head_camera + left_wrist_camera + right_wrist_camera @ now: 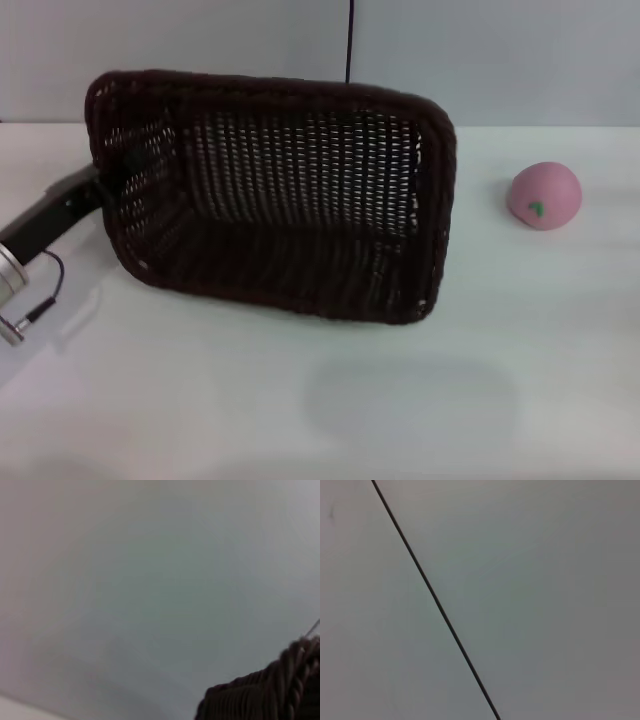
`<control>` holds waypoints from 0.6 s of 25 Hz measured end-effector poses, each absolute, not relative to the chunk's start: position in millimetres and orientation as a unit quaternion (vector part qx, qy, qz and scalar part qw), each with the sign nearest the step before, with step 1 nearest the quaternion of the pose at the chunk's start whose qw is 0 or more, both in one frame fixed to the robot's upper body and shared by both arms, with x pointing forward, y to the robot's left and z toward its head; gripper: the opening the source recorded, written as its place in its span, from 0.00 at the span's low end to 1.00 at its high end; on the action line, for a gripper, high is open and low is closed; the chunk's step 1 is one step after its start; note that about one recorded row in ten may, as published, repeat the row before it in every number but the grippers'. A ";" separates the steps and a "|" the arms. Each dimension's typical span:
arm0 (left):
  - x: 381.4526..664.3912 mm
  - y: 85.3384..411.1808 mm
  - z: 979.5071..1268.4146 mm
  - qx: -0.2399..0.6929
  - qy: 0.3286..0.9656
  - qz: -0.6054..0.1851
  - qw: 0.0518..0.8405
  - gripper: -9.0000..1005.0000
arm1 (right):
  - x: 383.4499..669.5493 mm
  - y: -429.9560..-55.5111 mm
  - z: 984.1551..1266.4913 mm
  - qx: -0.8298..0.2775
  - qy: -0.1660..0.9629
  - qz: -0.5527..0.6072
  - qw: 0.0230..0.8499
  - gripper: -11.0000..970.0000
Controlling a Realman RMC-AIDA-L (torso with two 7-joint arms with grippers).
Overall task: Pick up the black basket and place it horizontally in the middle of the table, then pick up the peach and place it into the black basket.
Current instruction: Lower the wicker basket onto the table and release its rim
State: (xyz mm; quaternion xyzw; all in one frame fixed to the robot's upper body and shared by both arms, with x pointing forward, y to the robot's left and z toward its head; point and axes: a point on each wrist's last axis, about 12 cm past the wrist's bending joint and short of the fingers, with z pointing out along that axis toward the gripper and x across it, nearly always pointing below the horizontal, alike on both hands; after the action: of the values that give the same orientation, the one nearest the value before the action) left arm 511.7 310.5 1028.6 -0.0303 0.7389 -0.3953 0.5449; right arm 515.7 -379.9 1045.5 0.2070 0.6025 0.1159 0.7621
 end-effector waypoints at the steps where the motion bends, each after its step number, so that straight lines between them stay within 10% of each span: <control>1: 515.2 311.7 1033.2 -0.024 0.737 -0.396 0.547 0.20 | 516.2 -380.3 1044.7 0.209 0.605 0.115 0.760 0.77; 15: 556.4 323.0 1093.7 0.059 0.747 -0.389 0.536 0.19 | 520.9 -379.4 1045.8 0.207 0.608 0.116 0.757 0.77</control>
State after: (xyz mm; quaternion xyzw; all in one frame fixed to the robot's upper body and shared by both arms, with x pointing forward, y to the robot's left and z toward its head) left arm 556.4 323.0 1093.7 0.0586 0.7471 -0.3890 0.5359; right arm 520.9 -379.4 1045.8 0.2070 0.6085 0.1162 0.7572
